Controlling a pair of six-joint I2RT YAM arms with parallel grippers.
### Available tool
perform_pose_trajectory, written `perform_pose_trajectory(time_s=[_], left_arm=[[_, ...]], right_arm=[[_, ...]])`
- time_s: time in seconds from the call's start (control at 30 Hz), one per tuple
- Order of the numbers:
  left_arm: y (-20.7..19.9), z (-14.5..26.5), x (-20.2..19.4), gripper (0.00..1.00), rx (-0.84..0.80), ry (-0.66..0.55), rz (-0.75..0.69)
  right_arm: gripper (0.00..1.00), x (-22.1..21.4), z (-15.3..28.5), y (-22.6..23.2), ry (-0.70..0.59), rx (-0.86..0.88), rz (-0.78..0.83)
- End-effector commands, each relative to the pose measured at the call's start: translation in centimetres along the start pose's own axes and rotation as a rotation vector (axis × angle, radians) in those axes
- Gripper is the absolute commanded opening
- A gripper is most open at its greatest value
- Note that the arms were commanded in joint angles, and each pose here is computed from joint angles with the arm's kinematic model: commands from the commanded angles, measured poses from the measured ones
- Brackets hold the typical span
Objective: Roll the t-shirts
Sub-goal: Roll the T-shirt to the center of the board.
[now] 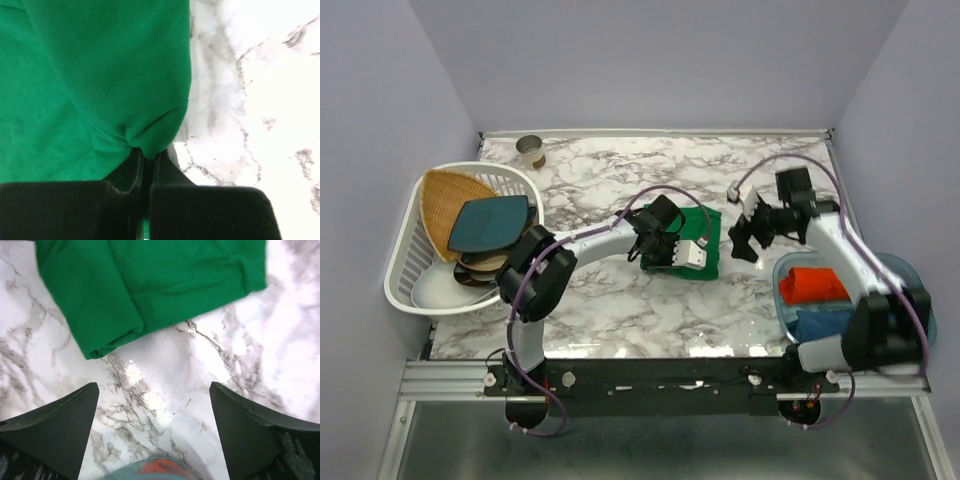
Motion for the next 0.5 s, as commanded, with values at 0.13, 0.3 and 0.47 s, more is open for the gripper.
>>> perform_pose_trajectory(time_s=[0.13, 0.3, 0.47], left_arm=[[-2.6, 1.3, 0.8, 0.00, -0.383, -0.067, 0.231], [-2.8, 1.4, 1.0, 0.01, -0.484, -0.077, 0.322], [-2.3, 1.6, 1.6, 0.02, -0.500, -0.108, 0.346]], right_arm=[[1.00, 0.6, -0.1, 7.5, -0.317, -0.331, 0.690], [1.00, 0.7, -2.2, 10.2, -0.324, -0.240, 0.779], [1.00, 0.9, -4.4, 10.8, -0.306, -0.186, 0.820]])
Point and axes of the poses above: each gripper's point midway between its finger pads, its own z axis back along the fingers, its own y axis along the line the jaws close on, x = y × z, the point moved 4 cm from there along z, back along the fingers, and after that the axes turned 3 degrees about z, right-handed, at the moved point
